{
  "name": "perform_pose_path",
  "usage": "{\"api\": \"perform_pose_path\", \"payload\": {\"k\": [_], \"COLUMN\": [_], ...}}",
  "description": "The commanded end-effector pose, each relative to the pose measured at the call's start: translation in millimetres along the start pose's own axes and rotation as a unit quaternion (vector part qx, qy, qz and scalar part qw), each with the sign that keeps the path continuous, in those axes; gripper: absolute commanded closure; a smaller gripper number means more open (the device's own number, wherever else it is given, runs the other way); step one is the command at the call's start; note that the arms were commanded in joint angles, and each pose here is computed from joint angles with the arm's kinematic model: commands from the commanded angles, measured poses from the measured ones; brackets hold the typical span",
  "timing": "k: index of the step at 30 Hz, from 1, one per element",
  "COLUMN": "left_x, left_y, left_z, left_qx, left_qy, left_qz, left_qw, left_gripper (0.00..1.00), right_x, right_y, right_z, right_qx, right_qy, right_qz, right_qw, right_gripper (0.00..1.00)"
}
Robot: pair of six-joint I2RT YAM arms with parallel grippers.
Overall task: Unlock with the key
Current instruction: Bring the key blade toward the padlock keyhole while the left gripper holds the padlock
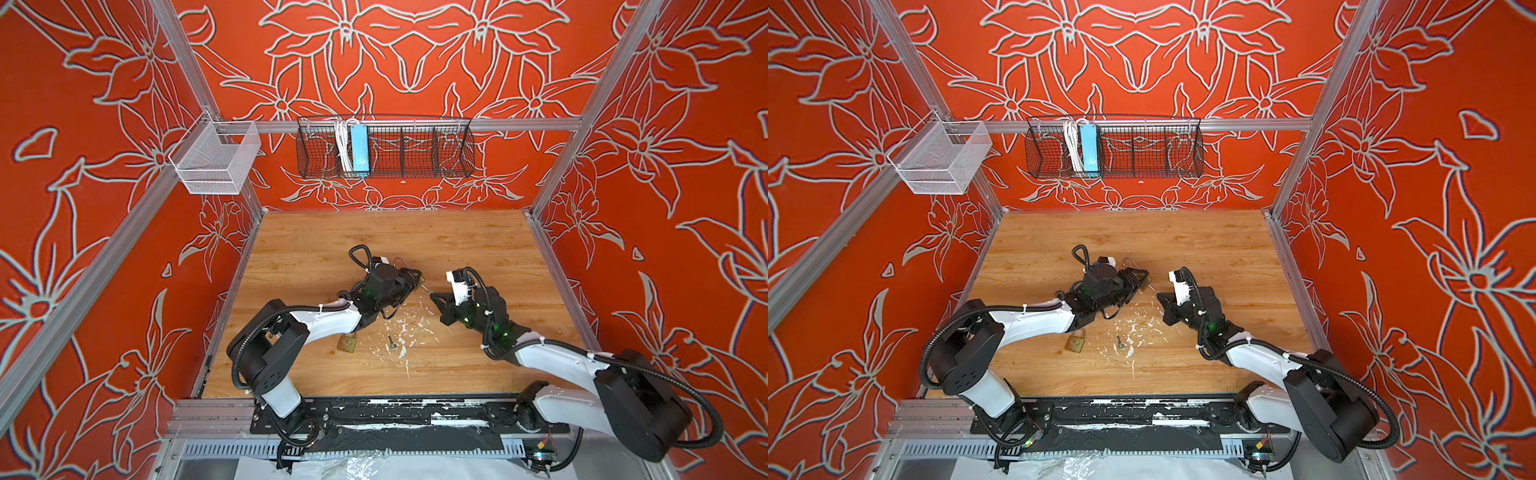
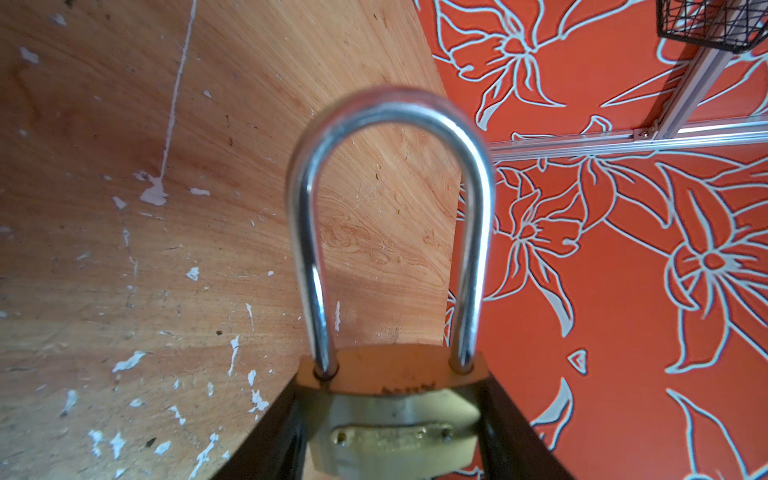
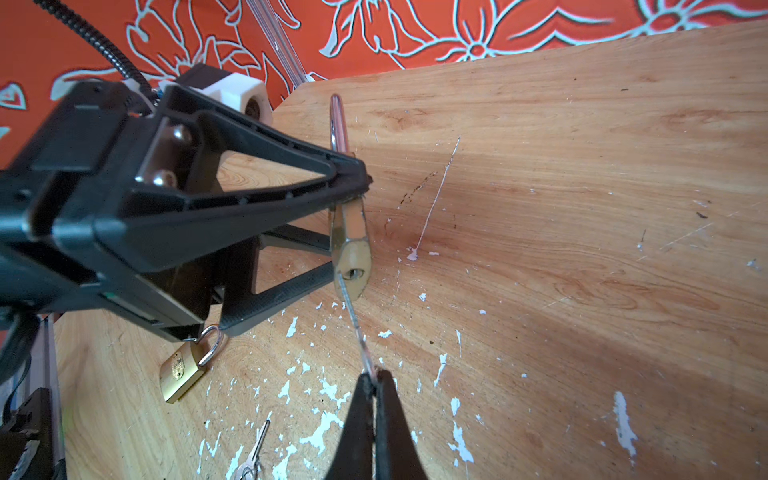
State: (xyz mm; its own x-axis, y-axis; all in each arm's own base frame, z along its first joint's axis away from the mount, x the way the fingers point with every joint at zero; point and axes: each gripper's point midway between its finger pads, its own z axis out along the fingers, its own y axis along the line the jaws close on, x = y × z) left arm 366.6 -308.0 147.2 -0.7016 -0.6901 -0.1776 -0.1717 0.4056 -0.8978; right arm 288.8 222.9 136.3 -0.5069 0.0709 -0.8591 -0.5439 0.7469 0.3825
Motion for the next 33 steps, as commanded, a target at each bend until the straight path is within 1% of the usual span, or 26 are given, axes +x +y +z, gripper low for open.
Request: {"api": "perform_pose_path", "payload": {"k": [1, 7, 20, 27, 33], "left_x": [-15.2, -17.9, -11.8, -9.3, 0.2], "left_y": [-45.4, -46.2, -44.5, -37.5, -25.2], "left_z": [-13.5, -13.0, -9.1, -6.2, -0.8], "left_qx": [0.071, 0.075, 0.083, 0.078, 0.079], "left_qy": [-0.023, -0.025, -0.008, -0.004, 0.018], "left_qz": [-0.002, -0.001, -0.011, -0.017, -0.034], "left_qw": [0.997, 0.997, 0.996, 0.997, 0.996], "left_gripper": [1.00, 1.00, 1.00, 1.00, 1.00], "right_x": [-9.9, -9.9, -9.3, -10.1, -11.7], "right_y": [5.4, 4.1, 4.0, 1.6, -0.8], "right_z": [1.8, 1.6, 5.7, 7.5, 5.9], "right_qx": [-0.005, -0.001, -0.001, 0.004, 0.013], "right_qy": [-0.008, -0.007, -0.004, -0.004, -0.007], "right_qz": [-0.011, -0.013, -0.015, -0.017, -0.017], "right_qw": [1.000, 1.000, 1.000, 1.000, 1.000], "right_gripper": [1.00, 1.00, 1.00, 1.00, 1.00]}}
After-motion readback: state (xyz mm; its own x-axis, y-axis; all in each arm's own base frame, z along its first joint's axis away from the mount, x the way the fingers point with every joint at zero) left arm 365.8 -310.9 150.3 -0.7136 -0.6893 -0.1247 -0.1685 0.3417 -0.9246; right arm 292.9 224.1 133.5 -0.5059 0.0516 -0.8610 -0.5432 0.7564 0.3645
